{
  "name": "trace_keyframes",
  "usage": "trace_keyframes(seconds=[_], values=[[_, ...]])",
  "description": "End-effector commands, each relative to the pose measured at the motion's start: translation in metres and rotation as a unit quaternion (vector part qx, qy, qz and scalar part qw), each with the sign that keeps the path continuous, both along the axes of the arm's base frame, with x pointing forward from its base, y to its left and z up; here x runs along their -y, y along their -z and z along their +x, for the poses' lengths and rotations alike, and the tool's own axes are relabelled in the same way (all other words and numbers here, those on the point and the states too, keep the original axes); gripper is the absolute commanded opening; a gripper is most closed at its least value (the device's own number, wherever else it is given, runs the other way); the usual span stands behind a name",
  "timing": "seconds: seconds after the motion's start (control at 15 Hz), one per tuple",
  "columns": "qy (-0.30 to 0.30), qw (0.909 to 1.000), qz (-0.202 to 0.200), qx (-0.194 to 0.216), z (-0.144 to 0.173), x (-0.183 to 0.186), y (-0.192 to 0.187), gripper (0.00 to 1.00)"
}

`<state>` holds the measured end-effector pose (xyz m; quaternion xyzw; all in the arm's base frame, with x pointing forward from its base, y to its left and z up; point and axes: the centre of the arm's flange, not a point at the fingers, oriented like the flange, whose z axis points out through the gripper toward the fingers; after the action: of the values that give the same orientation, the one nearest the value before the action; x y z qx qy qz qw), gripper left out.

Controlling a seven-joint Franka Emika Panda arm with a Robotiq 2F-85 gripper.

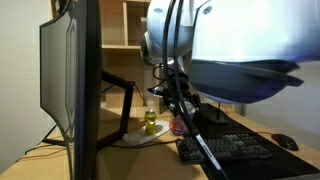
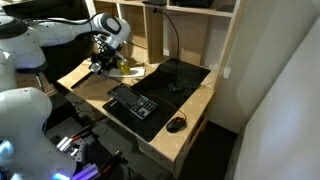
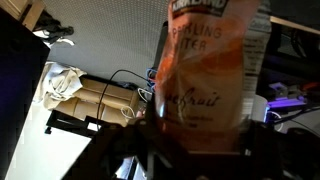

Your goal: Place the pink soda can upright on the paper

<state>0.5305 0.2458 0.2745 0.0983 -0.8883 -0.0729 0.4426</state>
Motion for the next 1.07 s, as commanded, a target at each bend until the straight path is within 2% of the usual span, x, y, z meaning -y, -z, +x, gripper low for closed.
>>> trace_keyframes(seconds=[0.0, 0.13, 0.6, 1.0], values=[[0.005, 1.0, 0.0, -0.005, 0.0, 0.0, -0.001, 0.95], [0.006, 0.9999, 0.006, 0.008, 0.0, 0.0, 0.002, 1.0], [0.035, 0.9989, 0.005, 0.032, 0.004, 0.001, -0.005, 1.0], [0.069, 0.9953, 0.009, 0.067, 0.008, 0.034, -0.028, 1.0]])
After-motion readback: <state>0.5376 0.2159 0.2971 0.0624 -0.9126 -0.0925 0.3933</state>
